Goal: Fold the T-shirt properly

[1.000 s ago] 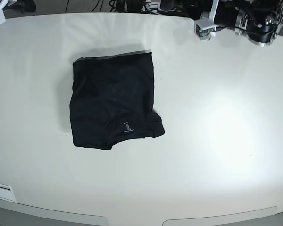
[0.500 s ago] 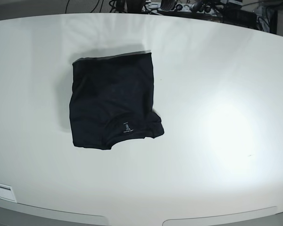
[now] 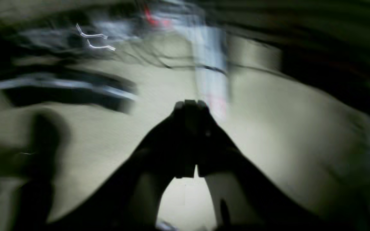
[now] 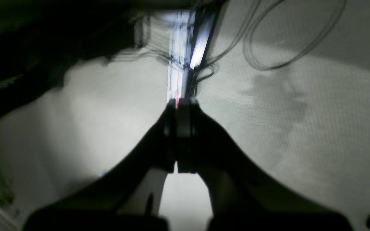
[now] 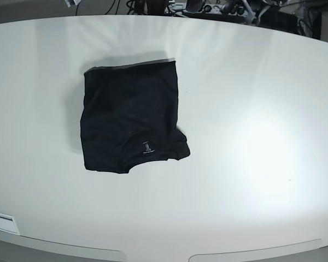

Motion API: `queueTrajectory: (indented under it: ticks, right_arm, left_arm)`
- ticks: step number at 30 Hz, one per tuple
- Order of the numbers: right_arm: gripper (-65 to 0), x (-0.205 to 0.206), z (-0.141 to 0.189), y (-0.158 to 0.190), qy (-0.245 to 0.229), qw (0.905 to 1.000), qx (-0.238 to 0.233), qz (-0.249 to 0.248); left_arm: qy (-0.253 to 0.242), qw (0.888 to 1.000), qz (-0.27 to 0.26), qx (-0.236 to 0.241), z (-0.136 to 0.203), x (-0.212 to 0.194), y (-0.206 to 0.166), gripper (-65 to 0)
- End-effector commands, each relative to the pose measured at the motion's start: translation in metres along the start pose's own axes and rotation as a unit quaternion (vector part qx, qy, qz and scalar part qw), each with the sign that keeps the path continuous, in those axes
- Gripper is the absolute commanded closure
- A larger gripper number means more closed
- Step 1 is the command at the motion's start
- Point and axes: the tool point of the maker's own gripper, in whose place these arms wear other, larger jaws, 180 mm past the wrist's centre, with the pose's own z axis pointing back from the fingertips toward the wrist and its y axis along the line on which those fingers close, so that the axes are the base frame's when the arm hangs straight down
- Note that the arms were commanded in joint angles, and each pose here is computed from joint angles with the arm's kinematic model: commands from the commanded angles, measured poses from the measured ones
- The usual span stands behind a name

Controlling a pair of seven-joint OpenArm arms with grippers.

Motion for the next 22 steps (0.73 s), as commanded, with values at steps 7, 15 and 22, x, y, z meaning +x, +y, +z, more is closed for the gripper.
queueTrajectory:
  ticks: [7,15,22]
  right_arm:
    - [0.0,0.026,-0.049,0.003,0.008,0.9981,-0.038,0.048]
    - [0.0,0.04,-0.078,0.049,0.025,0.9956,-0.059,0.069]
    - [0.0,0.057,-0.083,0.061,0.007,0.9965,-0.043,0.071]
  left_arm:
    - [-0.063,0.996,-0.047,0.031,-0.047,0.037,-0.033,0.0]
    - [-0.042,0.997,-0.062,-0.019,-0.067,0.035,-0.109,0.0]
    - [-0.046,0.995,-0.087,-0.032,-0.067,0.037,-0.128,0.0]
